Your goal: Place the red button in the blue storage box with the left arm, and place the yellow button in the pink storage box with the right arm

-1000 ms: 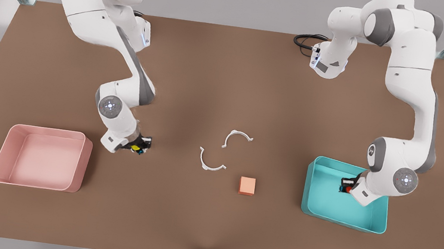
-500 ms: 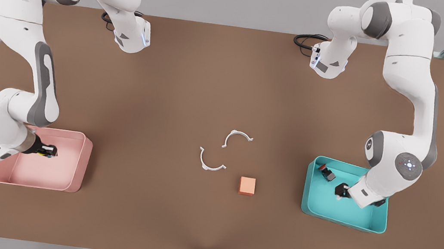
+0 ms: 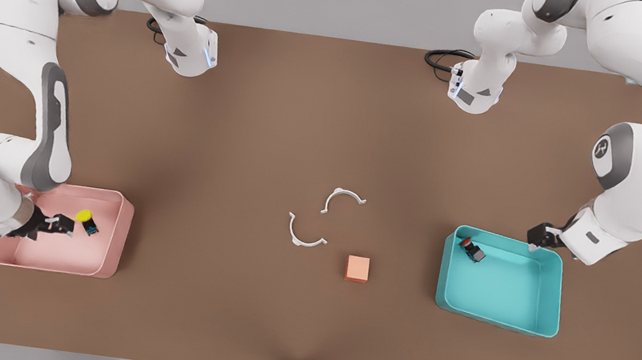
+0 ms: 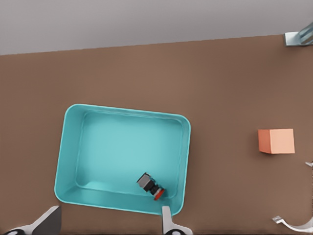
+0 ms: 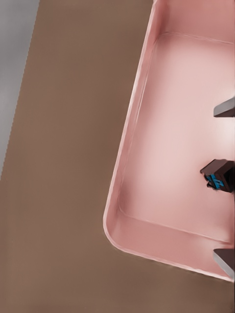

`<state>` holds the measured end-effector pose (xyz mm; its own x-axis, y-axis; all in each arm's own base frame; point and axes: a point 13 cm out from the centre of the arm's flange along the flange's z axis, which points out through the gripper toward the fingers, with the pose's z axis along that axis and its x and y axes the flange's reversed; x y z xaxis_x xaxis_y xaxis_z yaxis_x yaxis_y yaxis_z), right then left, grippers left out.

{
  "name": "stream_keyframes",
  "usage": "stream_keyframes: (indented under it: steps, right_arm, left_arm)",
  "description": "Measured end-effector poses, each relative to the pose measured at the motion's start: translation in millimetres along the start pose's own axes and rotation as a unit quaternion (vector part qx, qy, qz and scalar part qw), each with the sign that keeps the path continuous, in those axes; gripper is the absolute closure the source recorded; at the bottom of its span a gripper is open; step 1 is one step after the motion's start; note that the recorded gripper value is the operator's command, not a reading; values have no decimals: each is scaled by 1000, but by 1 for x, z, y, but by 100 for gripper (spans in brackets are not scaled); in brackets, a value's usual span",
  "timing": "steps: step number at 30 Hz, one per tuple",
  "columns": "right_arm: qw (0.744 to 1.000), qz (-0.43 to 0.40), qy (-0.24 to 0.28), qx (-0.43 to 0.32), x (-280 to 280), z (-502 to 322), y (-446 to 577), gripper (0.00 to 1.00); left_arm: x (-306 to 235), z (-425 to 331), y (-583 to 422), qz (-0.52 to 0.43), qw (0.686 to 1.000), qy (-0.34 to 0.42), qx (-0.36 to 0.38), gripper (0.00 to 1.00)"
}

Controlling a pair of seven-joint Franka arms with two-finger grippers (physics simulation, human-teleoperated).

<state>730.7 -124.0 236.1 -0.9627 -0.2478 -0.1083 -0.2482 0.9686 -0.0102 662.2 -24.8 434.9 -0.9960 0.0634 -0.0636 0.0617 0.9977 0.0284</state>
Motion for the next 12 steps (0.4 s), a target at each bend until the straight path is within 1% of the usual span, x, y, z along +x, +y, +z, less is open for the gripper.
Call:
stream_keyframes:
  steps: [2,4,5,6,8,12]
  right_arm:
    - [999,-28,-28,16,-18,-82,33,0]
    - [994,-81,-56,45,-43,-174,110,0]
    - [991,-101,-58,62,-42,-211,151,0]
    - [991,-106,-51,69,-29,-232,175,0]
    - [994,-88,-18,67,11,-236,191,0]
    - [998,-45,26,47,33,-212,200,0]
  left_arm:
    - [4,1,-1,-3,1000,9,0,0]
    - [7,4,0,-6,1000,16,0,0]
    - [8,4,0,-8,1000,19,0,0]
    - [9,5,0,-9,1000,21,1,0]
    - [11,6,-1,-11,1000,24,1,0]
    - [13,6,-1,-16,999,28,1,0]
